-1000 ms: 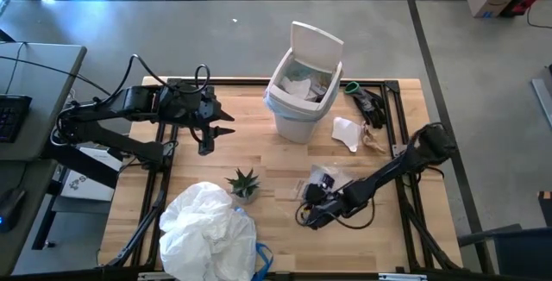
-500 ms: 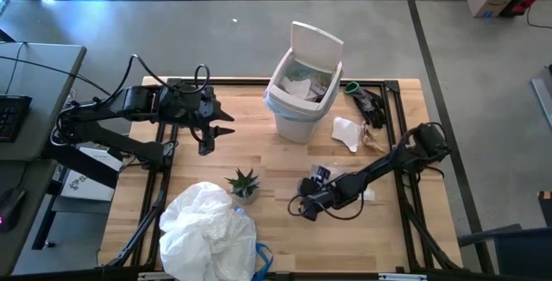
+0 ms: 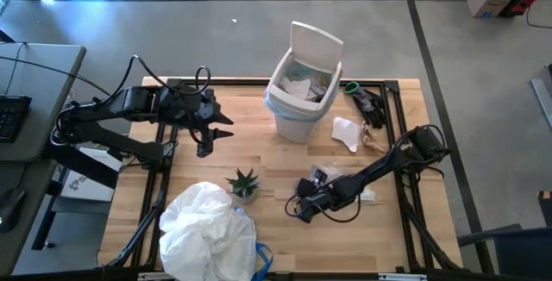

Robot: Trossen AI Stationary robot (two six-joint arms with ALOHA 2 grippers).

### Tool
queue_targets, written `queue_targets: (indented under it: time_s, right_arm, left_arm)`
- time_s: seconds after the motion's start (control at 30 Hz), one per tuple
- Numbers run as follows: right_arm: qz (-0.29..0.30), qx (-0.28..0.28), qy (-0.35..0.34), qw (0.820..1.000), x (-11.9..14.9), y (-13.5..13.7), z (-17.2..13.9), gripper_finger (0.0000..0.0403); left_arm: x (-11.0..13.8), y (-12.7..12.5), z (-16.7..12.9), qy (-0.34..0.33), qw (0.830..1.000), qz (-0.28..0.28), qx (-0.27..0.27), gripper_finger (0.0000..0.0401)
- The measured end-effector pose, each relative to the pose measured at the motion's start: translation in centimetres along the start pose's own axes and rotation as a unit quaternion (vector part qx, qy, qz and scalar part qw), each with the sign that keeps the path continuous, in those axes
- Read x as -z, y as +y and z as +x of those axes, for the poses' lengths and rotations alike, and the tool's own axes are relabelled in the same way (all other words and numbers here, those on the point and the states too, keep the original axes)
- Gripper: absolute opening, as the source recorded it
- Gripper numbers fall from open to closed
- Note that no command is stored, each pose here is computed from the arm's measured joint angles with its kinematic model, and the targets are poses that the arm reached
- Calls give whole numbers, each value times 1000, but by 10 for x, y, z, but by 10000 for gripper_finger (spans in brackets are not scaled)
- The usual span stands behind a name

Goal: Place trash/remove bag and relplace
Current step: Put the transparent plastic into the trash bin

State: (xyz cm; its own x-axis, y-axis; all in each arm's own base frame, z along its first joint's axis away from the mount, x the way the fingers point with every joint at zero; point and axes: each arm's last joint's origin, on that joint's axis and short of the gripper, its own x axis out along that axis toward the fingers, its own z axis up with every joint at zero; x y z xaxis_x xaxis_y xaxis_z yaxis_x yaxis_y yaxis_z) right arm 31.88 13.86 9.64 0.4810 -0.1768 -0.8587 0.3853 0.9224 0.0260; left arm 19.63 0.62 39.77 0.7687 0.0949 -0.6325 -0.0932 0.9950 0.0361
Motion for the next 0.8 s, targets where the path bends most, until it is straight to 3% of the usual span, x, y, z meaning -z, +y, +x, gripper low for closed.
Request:
queue_targets:
  time_s: [0.13,0.47,0.8]
  right_arm:
    - [-7,-10,3,1000,-3,3,-1,12]
    - [-53,6,12,999,-34,21,-21,0]
    - [-123,74,-31,989,-94,44,-90,0]
  left_arm:
    - [1,-2,0,5,1000,4,4,140]
    - [4,-2,0,18,1000,-3,3,140]
    - [6,-6,-1,28,1000,-6,9,140]
